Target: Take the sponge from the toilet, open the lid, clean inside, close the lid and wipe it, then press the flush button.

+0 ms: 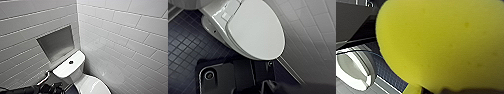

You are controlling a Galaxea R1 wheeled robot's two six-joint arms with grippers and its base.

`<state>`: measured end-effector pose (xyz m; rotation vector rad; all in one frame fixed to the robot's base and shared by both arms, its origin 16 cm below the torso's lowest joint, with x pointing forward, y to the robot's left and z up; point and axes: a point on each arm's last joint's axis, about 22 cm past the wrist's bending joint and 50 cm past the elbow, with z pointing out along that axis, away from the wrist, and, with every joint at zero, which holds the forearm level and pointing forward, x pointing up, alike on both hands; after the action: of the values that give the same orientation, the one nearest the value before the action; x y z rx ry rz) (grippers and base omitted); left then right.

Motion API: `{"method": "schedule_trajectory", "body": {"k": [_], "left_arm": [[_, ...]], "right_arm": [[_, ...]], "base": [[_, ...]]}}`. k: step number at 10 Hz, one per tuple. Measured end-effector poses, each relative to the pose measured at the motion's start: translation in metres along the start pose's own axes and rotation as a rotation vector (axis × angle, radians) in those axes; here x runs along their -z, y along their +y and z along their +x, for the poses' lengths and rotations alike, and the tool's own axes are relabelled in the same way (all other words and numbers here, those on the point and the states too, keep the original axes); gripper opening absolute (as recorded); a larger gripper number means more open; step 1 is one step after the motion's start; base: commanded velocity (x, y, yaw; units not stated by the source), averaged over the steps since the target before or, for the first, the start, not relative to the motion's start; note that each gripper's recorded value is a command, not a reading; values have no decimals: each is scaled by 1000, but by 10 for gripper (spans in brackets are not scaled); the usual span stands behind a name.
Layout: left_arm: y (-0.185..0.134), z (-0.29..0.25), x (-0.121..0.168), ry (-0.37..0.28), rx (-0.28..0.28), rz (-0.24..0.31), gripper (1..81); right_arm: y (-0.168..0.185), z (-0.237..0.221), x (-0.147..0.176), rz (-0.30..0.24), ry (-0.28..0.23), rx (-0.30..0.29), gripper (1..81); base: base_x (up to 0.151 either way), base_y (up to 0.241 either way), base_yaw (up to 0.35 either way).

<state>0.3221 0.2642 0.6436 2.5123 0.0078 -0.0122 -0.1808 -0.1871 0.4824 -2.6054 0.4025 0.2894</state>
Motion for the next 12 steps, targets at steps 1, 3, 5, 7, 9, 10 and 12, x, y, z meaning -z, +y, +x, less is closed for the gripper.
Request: {"method": "schedule_trajectory", "body": {"k": [1, 3, 5, 7, 9, 10, 12], "left_arm": [[-14, -50, -13, -36, 21, 2, 10], [-26, -144, -39, -96, 49, -9, 10], [-30, -232, -56, -147, 62, -20, 10], [-35, -305, -79, -175, 70, -16, 10], [-49, -359, -105, -181, 73, 18, 10], [-66, -373, -116, -171, 66, 56, 10], [-91, -400, -139, -158, 59, 124, 10]], "right_arm": [[0, -1, -3, -6, 0, 2, 10], [-5, -4, -11, -8, 2, 9, 10], [1, -4, -15, -28, 7, 16, 10], [11, -3, -19, -59, 15, 26, 10], [-1, -8, -27, -46, 8, 27, 10], [-6, -12, -30, -40, 2, 26, 10], [-4, -12, -33, -52, 5, 29, 10]], "base": [[0, 0, 0], [0, 0, 0], [0, 0, 0], [0, 0, 0], [0, 0, 0], [0, 0, 0], [0, 0, 0]]}}
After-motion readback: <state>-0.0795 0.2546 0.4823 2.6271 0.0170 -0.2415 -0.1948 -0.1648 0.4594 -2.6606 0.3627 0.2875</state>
